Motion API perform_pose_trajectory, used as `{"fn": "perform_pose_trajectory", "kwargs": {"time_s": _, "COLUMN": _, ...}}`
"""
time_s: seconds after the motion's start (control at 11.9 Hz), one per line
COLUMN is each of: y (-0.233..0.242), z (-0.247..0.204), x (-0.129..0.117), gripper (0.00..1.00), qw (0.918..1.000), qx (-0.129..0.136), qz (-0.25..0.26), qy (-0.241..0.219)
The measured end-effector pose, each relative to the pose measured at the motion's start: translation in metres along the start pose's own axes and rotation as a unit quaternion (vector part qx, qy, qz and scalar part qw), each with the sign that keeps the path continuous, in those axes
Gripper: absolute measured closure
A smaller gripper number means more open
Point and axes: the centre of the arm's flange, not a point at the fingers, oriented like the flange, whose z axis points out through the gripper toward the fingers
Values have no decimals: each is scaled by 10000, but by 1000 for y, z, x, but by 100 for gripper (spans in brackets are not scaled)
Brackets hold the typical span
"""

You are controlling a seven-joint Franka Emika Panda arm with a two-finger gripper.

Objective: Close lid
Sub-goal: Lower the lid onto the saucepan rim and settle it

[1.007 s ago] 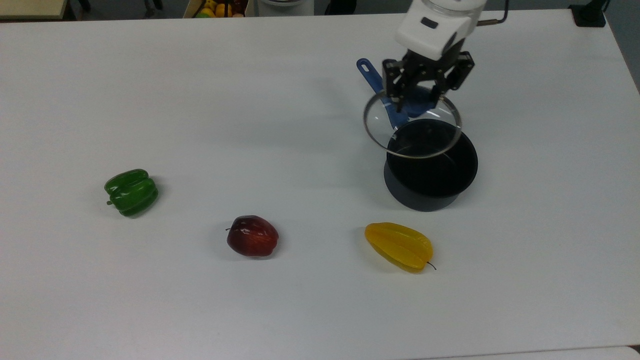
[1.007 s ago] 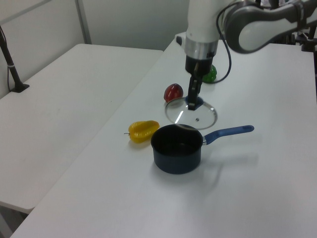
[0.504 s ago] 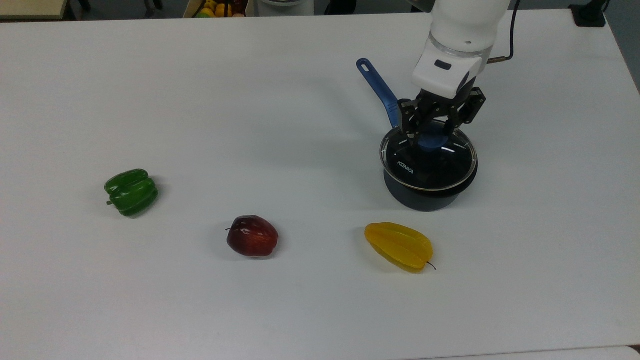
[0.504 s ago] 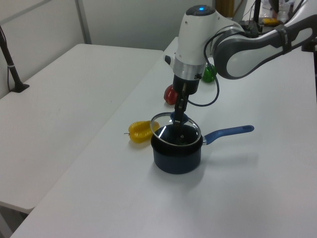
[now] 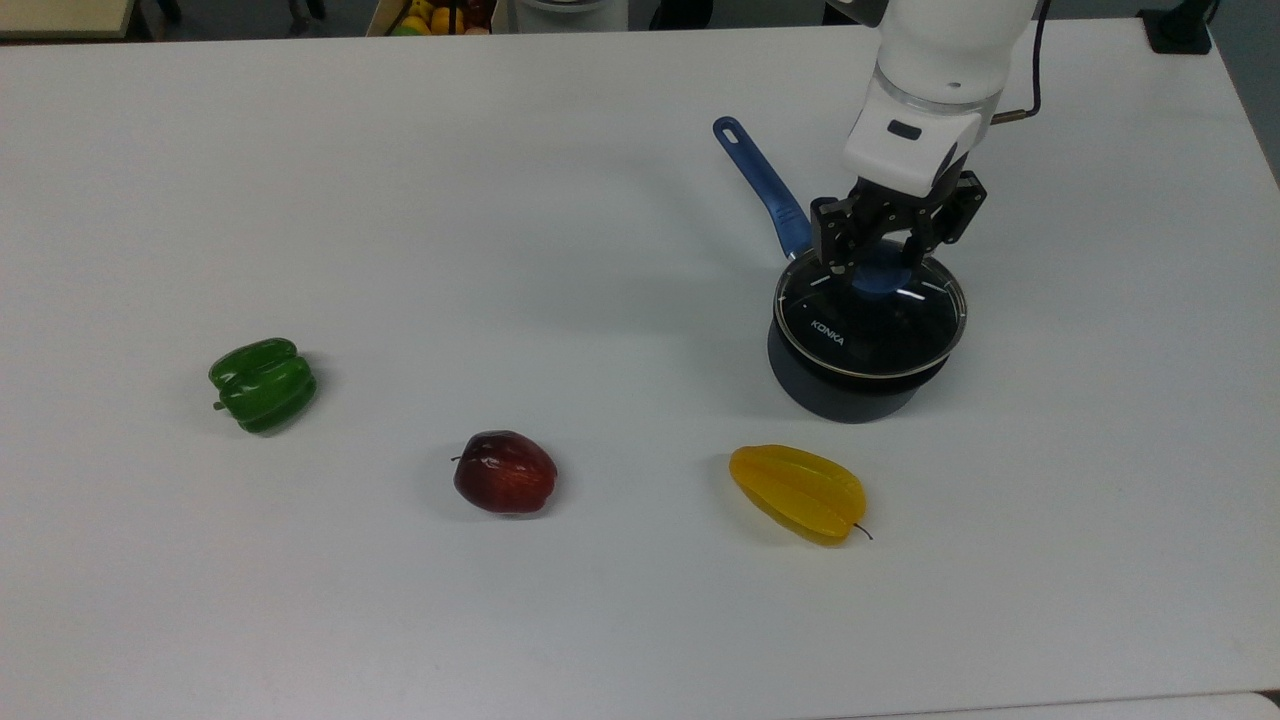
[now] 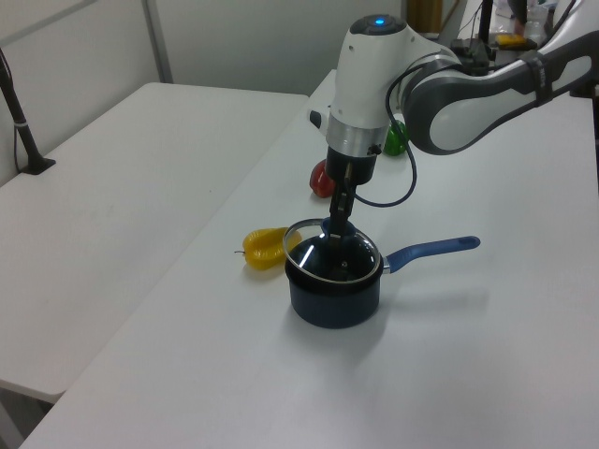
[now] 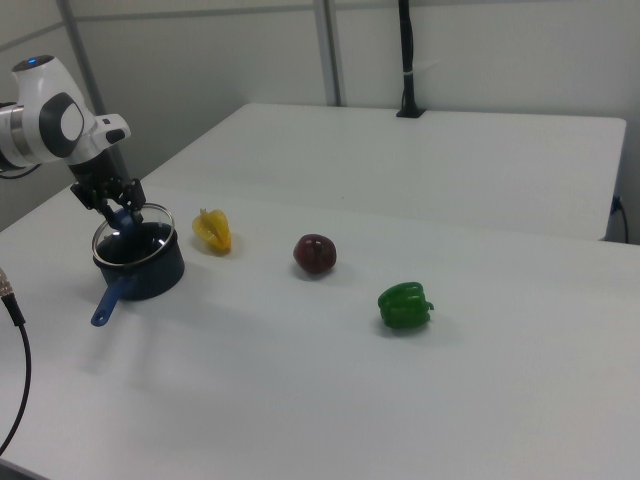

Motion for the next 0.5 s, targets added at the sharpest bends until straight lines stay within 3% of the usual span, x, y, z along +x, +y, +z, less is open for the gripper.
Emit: {"fn": "perform_pose_trajectory", "kwargs": {"time_s": 0.5, "y": -2, "z": 3, "x": -4, "gripper": 40, "qw": 9999, "qx": -24, "qz": -22, "qy": -158}}
